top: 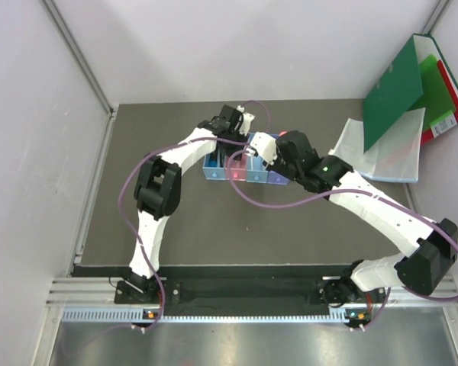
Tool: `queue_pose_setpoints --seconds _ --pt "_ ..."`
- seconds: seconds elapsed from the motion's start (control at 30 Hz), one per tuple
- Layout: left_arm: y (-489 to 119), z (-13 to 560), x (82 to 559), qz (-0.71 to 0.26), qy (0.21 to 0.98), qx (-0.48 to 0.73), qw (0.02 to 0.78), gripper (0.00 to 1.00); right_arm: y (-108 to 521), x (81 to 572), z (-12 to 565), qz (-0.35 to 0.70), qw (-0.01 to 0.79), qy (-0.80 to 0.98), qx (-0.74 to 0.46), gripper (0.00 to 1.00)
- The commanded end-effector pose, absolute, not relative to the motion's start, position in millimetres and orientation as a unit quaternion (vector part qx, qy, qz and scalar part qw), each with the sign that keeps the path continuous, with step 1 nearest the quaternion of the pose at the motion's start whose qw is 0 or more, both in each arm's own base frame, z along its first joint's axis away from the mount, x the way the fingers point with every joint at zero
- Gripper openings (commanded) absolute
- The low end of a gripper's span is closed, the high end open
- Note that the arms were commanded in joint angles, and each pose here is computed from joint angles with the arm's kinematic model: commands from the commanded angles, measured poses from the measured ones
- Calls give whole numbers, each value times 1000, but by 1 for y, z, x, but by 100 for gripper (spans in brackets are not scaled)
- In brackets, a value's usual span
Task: Sort the stationery into containers
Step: Place the stationery in the storage box.
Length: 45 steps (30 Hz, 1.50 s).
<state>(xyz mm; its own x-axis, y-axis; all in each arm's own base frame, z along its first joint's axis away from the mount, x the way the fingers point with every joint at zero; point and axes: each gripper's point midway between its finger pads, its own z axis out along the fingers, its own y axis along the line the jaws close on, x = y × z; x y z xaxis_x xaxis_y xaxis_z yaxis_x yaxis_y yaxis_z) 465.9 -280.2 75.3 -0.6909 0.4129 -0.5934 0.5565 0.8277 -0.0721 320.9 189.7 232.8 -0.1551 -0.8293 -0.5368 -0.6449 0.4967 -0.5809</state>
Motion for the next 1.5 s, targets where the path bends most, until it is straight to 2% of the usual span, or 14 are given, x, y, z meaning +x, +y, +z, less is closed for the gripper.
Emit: queue_pose_setpoints --seconds 0.0,0.07,0.1,0.2,0.33,0.43,0.7,0.9,1.13,1.47 --pt "-291 95 486 -131 899 254 332 8 192 328 275 -100 483 741 -455 12" --pt "-290 95 486 -130 899 253 332 14 193 329 278 -99 487 739 -455 12" --pt "-289 94 485 -129 900 253 330 22 193 330 277 -101 485 739 -455 12" --pt "-287 99 484 -127 899 251 336 36 196 333 278 -100 489 738 -454 12" --pt "-288 119 482 -137 895 237 352 46 198 336 278 -100 490 739 -452 12" --pt "-285 126 479 -138 895 232 354 50 200 337 280 -99 492 738 -451 11" --pt "-272 187 474 -143 879 206 406 50 204 343 282 -98 498 736 -448 11" --pt "-226 239 469 -108 865 169 460 50 212 347 281 -94 501 732 -451 11" --pt "-149 245 455 -49 866 122 482 50 246 373 265 -78 505 720 -470 11" --pt "-113 232 429 -20 870 121 478 50 317 433 210 -55 492 705 -508 10"
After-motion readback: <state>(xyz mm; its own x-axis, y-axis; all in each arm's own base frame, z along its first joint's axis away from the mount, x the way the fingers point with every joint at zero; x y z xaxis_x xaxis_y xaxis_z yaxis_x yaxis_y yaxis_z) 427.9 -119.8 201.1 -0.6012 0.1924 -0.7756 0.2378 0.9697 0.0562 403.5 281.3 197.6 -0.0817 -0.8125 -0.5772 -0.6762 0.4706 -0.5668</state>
